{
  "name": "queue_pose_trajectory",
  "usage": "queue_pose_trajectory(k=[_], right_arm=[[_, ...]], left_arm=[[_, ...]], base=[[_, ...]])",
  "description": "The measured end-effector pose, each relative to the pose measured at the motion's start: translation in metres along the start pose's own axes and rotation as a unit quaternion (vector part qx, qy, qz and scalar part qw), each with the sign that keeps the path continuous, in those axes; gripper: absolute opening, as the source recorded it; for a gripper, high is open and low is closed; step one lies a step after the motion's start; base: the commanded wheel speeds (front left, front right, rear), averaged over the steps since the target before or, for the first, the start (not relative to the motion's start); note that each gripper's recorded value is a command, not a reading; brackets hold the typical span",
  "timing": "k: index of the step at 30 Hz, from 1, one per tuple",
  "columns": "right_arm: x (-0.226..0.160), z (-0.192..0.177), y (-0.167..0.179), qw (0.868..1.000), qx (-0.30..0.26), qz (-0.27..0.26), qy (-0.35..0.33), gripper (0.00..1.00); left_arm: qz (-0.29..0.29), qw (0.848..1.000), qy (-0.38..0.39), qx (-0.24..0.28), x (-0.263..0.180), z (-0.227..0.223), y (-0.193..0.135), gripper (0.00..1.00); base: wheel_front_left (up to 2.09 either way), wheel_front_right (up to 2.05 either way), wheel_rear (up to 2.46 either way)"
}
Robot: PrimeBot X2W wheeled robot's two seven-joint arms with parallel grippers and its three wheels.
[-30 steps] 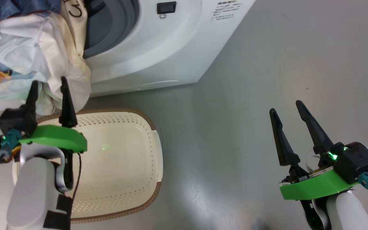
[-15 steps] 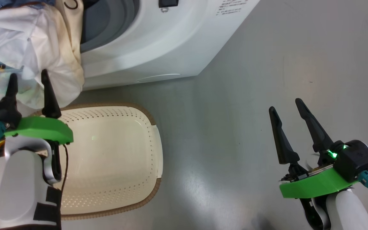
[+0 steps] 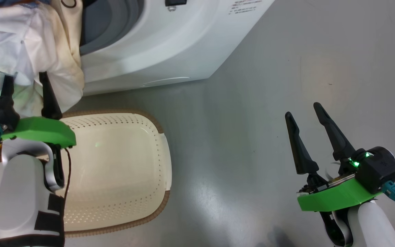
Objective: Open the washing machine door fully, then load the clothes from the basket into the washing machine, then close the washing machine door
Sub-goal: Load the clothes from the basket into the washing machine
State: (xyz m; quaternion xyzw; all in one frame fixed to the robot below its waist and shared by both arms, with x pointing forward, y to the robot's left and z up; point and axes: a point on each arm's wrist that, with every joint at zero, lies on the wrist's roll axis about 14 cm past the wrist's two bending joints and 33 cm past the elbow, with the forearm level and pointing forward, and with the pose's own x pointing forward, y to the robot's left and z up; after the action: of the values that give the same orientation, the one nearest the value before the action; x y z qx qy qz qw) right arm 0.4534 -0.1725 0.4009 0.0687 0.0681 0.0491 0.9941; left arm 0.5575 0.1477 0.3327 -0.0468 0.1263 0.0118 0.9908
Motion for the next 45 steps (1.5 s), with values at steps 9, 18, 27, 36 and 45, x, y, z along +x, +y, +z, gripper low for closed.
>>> queue_pose_trajectory(k=[9,18,27,36,45], right_arm=[[-0.001,-0.004,-0.002,1.000,-0.001,-0.002,0.006,1.00],[0.001,-0.005,0.001,1.000,0.002,0.002,0.006,1.00],[0.004,0.000,0.005,1.000,0.004,0.007,-0.002,1.00],[0.004,0.006,0.005,1.000,0.005,0.007,-0.011,1.00],[0.004,0.011,0.008,1.000,0.006,0.010,-0.018,1.00]], left_arm=[[-0.009,1.000,0.005,0.001,0.005,-0.005,-0.006,0.41],[-0.014,1.000,0.005,-0.012,0.005,-0.002,-0.009,0.06],[-0.027,0.999,-0.011,-0.036,-0.002,0.012,-0.014,0.00],[-0.052,0.996,-0.045,-0.060,-0.010,0.033,-0.024,0.00],[-0.066,0.992,-0.080,-0.068,-0.013,0.061,-0.032,0.00]], base=[[0.00,0.00,0.00],[0.00,0.00,0.00],[0.00,0.00,0.00],[0.00,0.00,0.00],[0.00,0.00,0.00]])
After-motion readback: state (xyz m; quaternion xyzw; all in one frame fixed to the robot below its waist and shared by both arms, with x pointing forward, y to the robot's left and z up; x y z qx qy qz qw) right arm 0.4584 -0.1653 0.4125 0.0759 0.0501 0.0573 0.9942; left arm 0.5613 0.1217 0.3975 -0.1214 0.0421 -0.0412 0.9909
